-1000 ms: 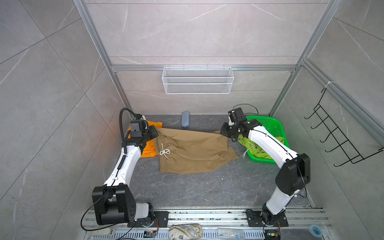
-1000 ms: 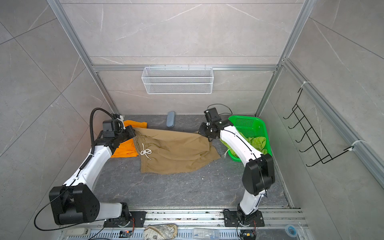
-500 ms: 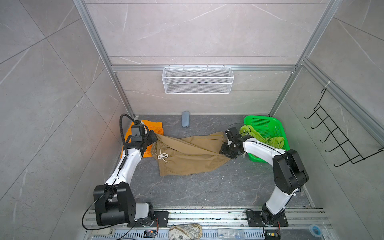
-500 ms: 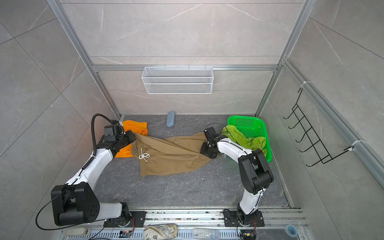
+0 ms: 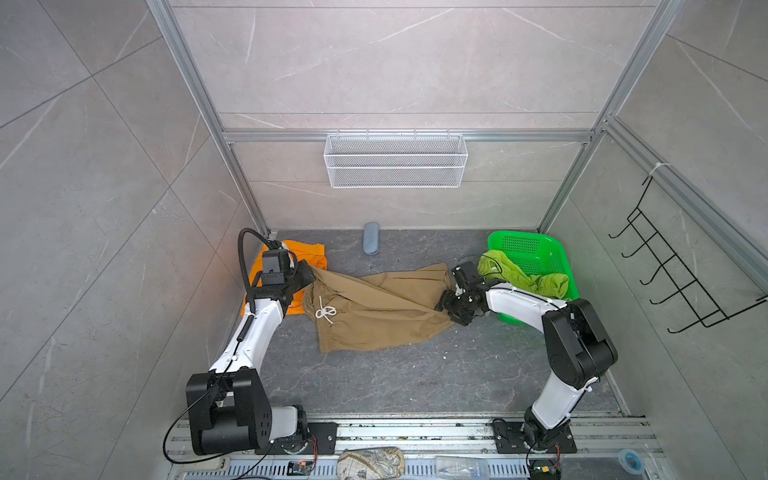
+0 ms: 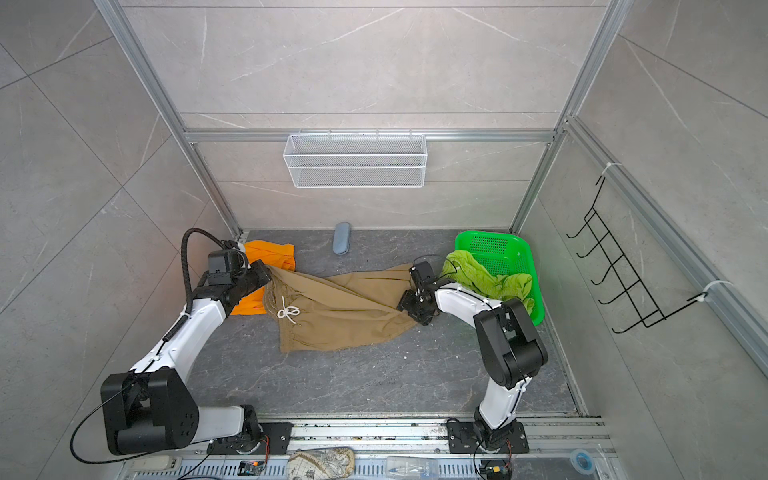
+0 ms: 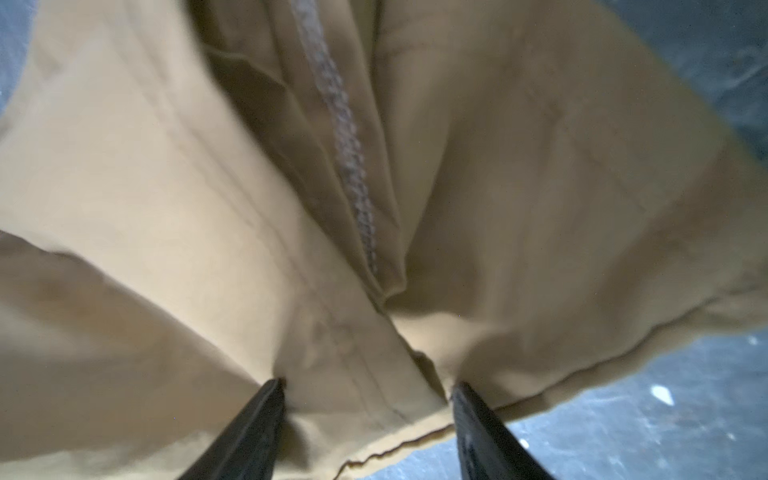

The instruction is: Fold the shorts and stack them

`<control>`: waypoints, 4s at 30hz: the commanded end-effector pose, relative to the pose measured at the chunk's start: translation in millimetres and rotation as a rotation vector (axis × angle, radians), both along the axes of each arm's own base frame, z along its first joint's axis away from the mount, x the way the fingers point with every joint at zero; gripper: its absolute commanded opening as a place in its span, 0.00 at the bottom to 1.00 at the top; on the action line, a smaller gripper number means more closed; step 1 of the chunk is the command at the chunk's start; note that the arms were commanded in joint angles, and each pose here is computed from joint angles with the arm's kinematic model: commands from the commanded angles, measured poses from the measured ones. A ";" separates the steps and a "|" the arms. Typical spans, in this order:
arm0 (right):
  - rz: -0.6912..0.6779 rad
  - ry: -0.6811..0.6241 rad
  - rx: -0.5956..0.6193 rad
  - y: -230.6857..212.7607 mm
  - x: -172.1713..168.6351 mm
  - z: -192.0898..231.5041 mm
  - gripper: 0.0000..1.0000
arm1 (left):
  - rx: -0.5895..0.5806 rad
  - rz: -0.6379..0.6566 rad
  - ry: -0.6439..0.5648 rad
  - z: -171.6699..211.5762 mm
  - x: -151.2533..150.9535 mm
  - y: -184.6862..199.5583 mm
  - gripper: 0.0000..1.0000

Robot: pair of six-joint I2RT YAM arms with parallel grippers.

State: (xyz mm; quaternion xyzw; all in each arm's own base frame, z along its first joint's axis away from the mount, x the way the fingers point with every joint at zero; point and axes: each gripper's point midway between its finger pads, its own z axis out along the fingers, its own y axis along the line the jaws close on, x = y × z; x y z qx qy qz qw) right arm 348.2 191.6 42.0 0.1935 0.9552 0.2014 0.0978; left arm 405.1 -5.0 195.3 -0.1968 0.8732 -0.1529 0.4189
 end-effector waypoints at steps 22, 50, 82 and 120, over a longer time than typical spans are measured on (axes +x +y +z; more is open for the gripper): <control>-0.054 -0.279 -0.054 -10.4 66.7 105.9 0.00 | -0.011 0.003 -0.122 46.1 3.1 0.8 0.00; -0.037 -1.195 0.027 -89.7 20.6 551.3 0.00 | 0.027 -0.168 -0.871 362.9 -62.9 -35.2 0.00; -0.097 -0.544 -0.038 -156.3 218.1 271.8 0.00 | -0.003 0.017 -0.028 60.3 18.9 -0.8 0.00; -0.080 -0.600 0.037 -129.2 222.6 282.8 0.00 | -0.126 -0.034 -0.032 21.0 85.8 -2.2 0.00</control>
